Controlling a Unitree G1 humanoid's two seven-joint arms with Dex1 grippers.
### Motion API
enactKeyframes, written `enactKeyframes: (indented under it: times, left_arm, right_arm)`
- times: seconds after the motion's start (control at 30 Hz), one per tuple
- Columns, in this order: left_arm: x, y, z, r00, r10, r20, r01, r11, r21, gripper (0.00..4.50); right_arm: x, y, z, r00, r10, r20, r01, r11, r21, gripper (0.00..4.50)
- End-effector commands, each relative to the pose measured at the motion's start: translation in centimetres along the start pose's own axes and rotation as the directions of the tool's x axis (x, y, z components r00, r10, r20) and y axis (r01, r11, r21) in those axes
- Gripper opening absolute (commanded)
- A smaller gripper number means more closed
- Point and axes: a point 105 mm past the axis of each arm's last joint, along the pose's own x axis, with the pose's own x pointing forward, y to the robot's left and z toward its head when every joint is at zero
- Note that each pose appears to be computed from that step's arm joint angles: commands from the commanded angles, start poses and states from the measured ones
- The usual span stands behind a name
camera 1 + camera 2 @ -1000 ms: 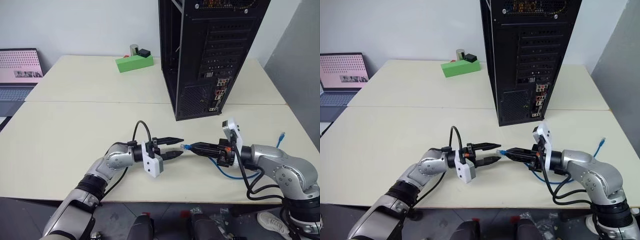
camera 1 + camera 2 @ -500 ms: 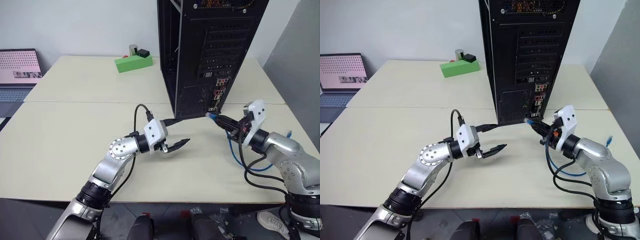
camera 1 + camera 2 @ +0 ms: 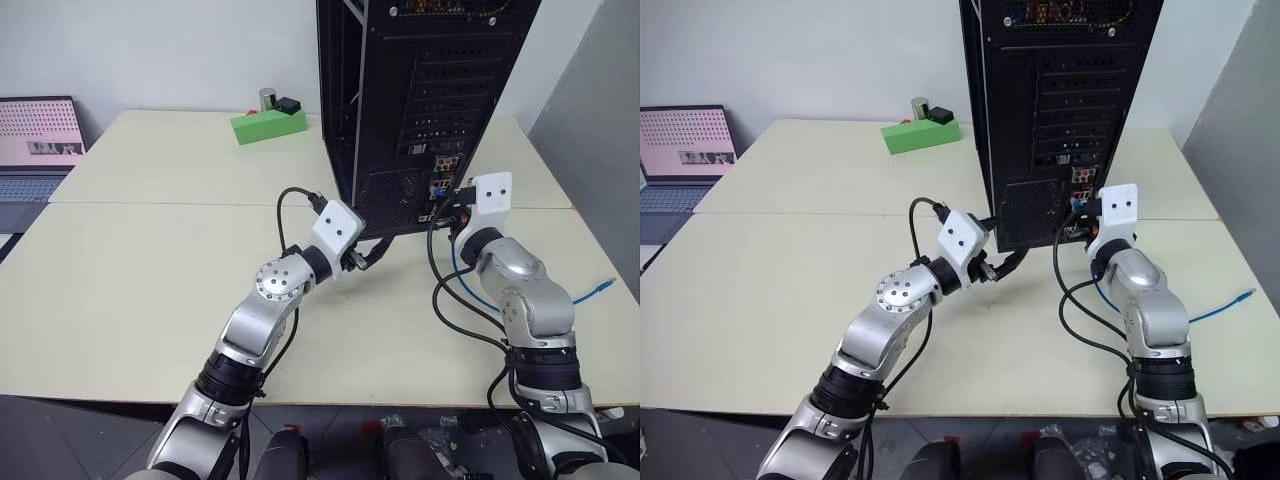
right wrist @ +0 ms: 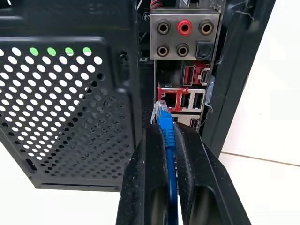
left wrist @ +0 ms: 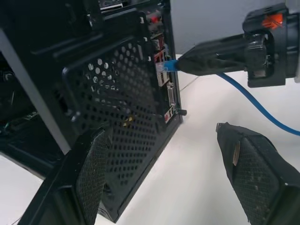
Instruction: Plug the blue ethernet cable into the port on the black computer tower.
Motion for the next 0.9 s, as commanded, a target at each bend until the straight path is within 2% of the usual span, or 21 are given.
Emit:
enactKeyframes:
  times: [0.03, 0.3, 0.9]
  left_arm:
    - [0.5, 0.0, 1.7, 0.998, 0.019, 0.056, -0.02, 1.0, 0.022, 3.74]
    - [1.2, -0.3, 2.0, 0.998, 0.011, 0.067, -0.013, 1.0, 0.025, 3.74]
    - [1.1, -0.4, 1.7, 0.998, 0.004, 0.058, -0.006, 0.999, 0.04, 3.74]
  right_arm:
    - [-0.2, -0.5, 2.1, 0.997, -0.049, 0.057, 0.05, 0.999, -0.018, 0.0]
    - [-0.5, -0.7, 2.6, 0.995, -0.078, 0.066, 0.078, 0.997, -0.007, 0.0]
    - [0.0, -0.3, 3.1, 0.996, -0.047, 0.074, 0.048, 0.999, -0.01, 0.0]
